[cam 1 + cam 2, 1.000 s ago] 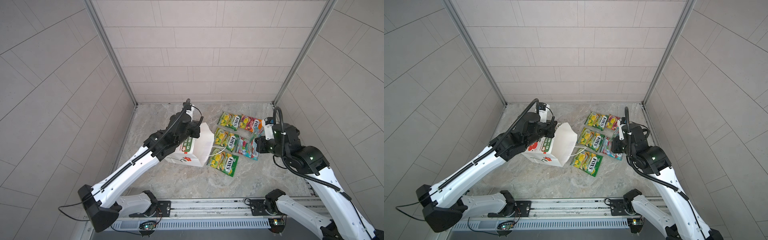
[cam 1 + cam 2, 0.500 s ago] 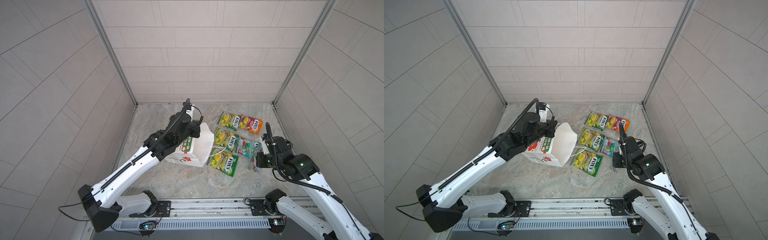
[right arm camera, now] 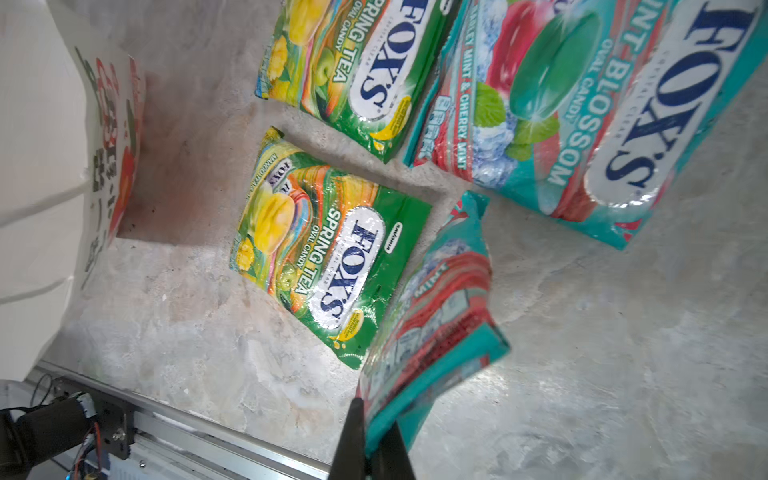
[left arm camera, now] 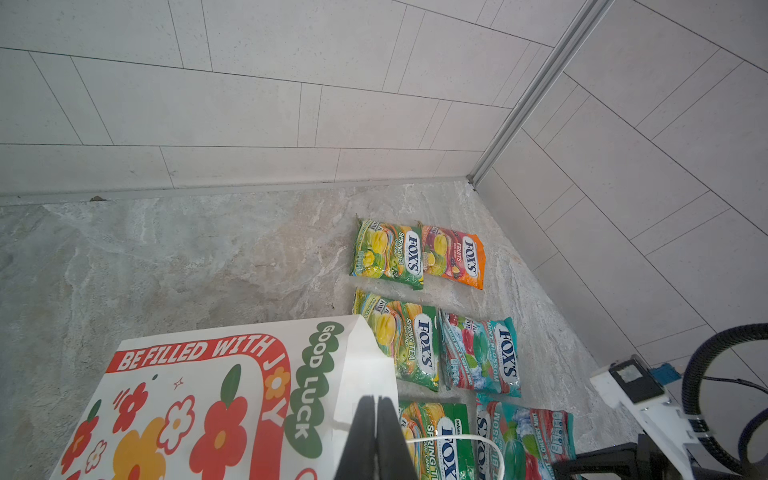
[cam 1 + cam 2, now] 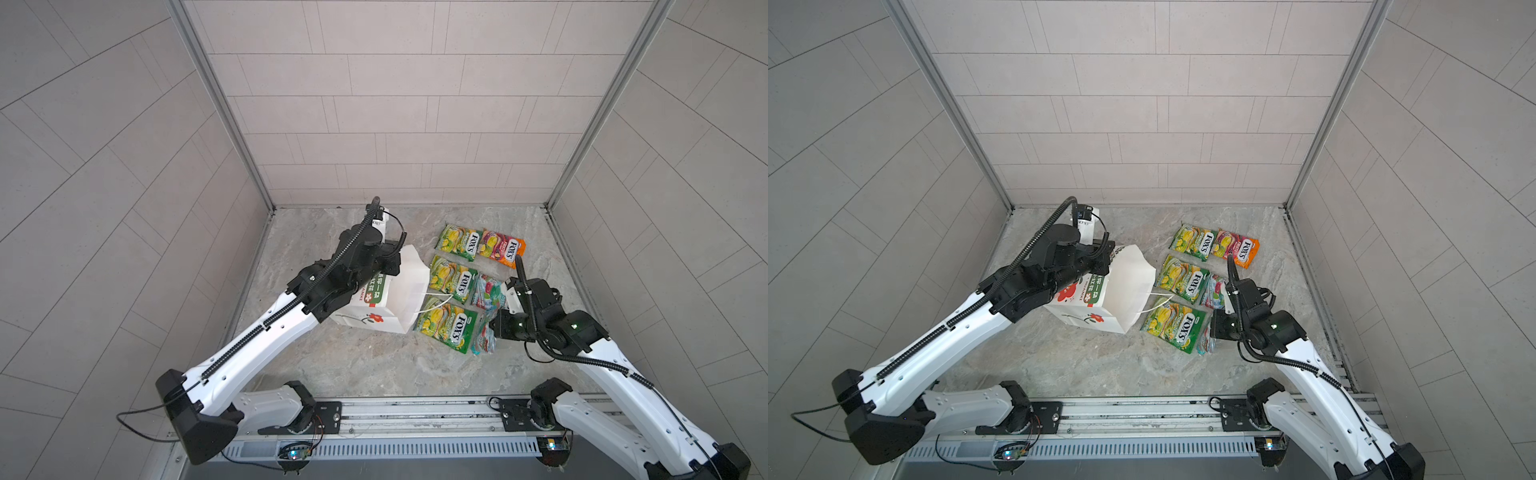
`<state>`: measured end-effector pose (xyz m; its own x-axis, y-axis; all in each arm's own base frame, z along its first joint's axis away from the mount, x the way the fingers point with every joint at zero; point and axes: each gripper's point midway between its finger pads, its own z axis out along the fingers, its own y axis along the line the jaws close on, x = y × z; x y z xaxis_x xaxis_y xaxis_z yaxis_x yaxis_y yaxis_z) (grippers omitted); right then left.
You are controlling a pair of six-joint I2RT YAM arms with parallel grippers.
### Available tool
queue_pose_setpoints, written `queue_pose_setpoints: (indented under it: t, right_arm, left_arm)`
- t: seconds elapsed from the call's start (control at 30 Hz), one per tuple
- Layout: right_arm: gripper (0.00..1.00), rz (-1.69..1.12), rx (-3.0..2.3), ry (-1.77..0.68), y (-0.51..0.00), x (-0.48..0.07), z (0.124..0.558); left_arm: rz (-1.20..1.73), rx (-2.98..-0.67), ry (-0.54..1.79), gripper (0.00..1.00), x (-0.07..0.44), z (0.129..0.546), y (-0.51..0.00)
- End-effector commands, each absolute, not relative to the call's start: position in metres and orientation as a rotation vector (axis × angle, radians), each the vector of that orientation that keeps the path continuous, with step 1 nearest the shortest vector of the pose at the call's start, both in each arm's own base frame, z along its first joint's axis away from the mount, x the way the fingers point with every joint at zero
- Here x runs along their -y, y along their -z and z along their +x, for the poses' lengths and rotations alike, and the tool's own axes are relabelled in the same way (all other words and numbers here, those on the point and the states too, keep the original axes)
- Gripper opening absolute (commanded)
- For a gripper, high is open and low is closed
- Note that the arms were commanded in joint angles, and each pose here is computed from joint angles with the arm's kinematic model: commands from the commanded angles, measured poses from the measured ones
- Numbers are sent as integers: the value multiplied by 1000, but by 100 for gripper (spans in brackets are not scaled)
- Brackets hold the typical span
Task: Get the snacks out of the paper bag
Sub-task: 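Lower the teal packet onto the table beside the green packets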
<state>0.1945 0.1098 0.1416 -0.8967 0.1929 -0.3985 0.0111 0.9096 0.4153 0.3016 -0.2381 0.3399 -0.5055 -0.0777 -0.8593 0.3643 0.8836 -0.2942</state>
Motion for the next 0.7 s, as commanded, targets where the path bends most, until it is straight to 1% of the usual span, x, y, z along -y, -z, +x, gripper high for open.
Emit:
queue_pose_setpoints:
  t: [0.0, 0.13, 0.3, 0.5, 0.67]
  right_arm:
    - [0, 171, -2530, -746, -158, -130, 206]
    - [0, 186, -2552, -716, -145, -126, 205]
    - [0, 182, -2614, -579, -128, -110, 198]
    - [0, 212, -2654, -351, -118, -80, 189]
    - [0, 279, -2663, -280, -113, -69, 186]
  left_arm:
    - [206, -2005, 555, 0, 237, 300, -349]
    - [206, -2006, 558, 0, 237, 300, -348]
    - [203, -2004, 558, 0, 235, 298, -349]
    - [204, -2003, 562, 0, 236, 299, -348]
    - [205, -2003, 566, 0, 237, 298, -349]
